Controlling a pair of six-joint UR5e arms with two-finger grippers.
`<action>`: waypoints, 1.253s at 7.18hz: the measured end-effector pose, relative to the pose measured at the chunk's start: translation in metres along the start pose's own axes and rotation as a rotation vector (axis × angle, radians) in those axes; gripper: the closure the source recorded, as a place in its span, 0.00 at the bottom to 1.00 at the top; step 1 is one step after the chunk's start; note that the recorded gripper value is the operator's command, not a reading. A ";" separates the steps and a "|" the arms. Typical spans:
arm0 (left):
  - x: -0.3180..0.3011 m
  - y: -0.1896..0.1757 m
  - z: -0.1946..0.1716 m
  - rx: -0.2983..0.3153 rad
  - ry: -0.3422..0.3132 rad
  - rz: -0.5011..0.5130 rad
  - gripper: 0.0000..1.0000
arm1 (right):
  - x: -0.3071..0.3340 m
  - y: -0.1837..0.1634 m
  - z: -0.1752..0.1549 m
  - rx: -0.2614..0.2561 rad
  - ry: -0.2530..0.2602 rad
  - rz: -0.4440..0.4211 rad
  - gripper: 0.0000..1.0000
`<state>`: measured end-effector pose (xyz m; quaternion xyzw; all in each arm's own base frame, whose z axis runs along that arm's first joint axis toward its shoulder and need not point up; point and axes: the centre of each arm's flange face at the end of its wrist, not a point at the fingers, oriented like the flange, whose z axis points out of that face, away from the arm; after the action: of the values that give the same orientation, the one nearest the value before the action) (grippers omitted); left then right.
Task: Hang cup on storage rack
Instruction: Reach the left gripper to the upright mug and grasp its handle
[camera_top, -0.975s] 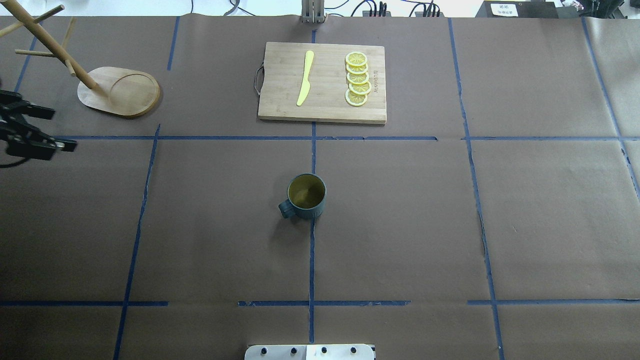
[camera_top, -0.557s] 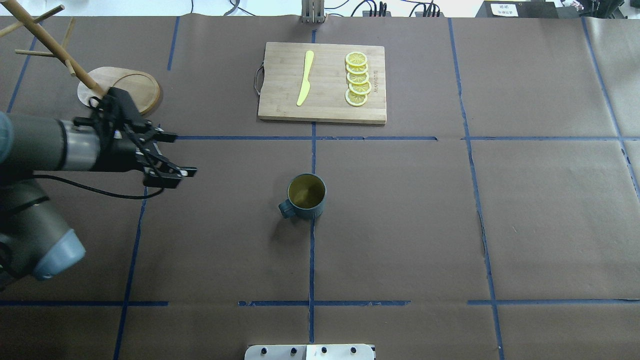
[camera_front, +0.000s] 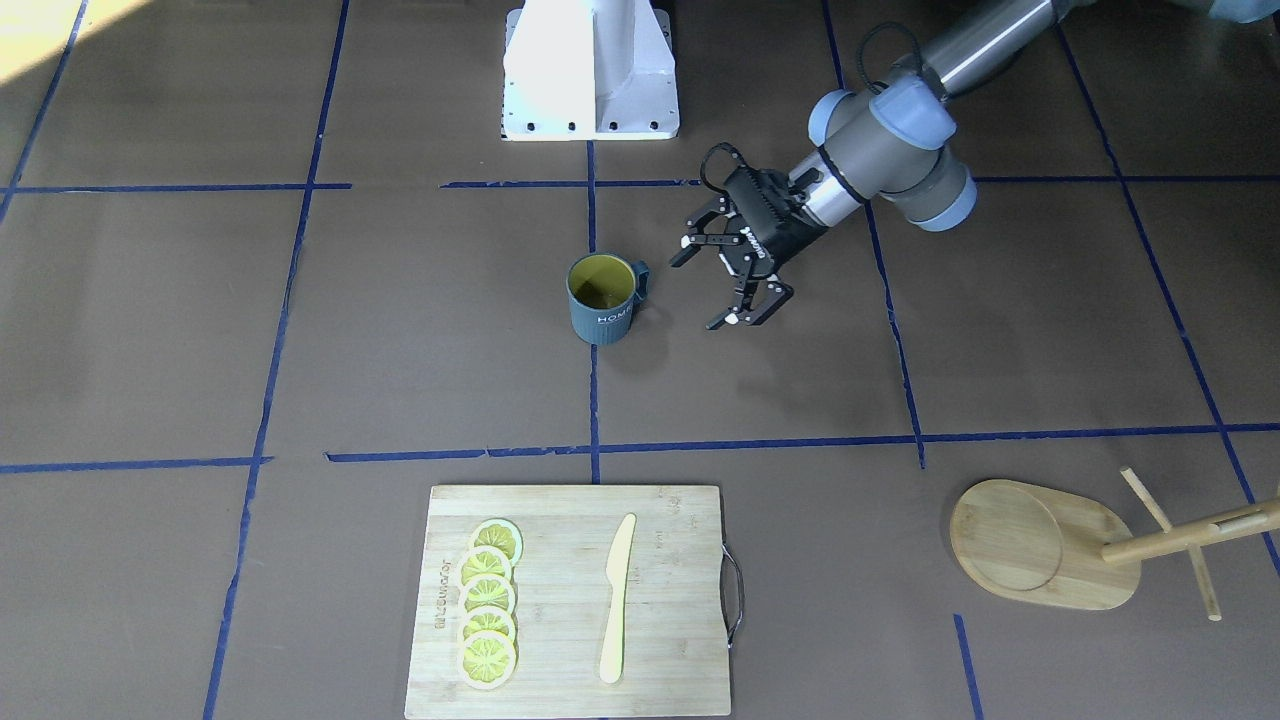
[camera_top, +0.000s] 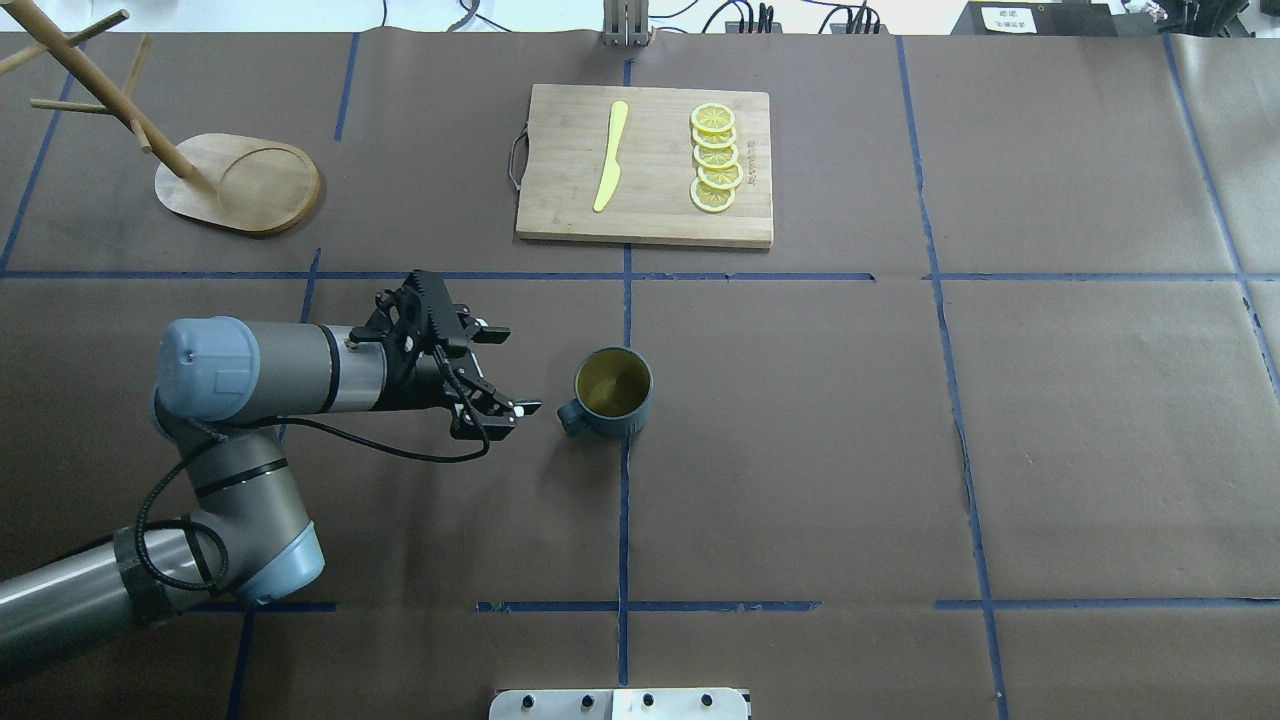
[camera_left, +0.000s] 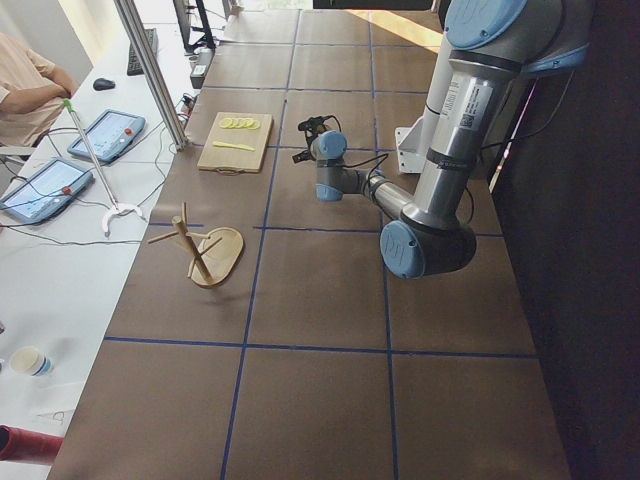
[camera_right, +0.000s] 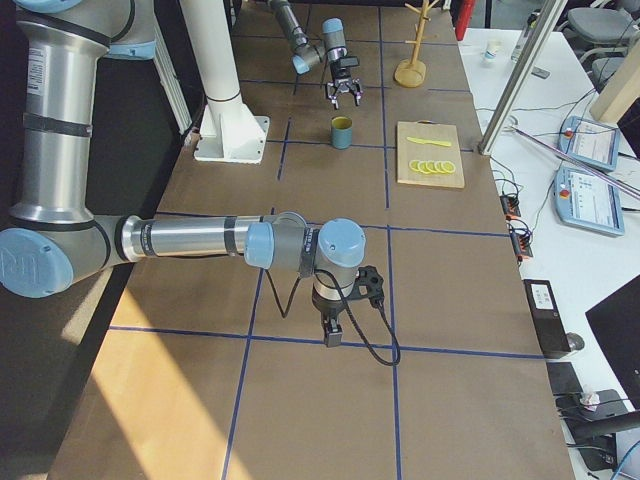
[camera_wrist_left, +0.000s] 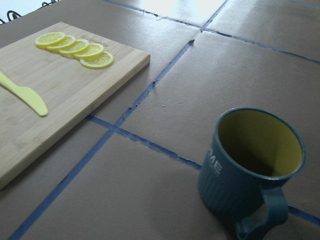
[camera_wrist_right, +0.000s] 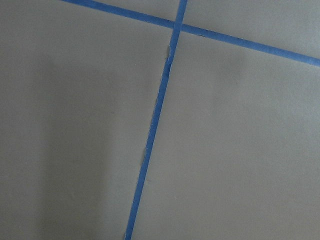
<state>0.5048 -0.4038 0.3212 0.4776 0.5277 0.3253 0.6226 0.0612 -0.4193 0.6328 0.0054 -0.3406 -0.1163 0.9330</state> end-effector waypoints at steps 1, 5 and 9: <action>0.019 0.004 0.014 0.005 0.003 0.002 0.00 | -0.001 -0.002 -0.001 0.002 0.000 -0.001 0.00; 0.054 0.018 0.042 0.013 -0.045 -0.002 0.06 | -0.001 -0.003 -0.002 0.004 -0.001 0.000 0.00; 0.076 0.018 0.061 0.036 -0.094 -0.013 0.81 | -0.001 -0.003 -0.002 0.005 -0.003 -0.001 0.00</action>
<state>0.5834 -0.3437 0.3108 0.5002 0.5067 0.2888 0.6401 0.0609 -0.4219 0.6302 0.0075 -0.3421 -0.1159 0.9325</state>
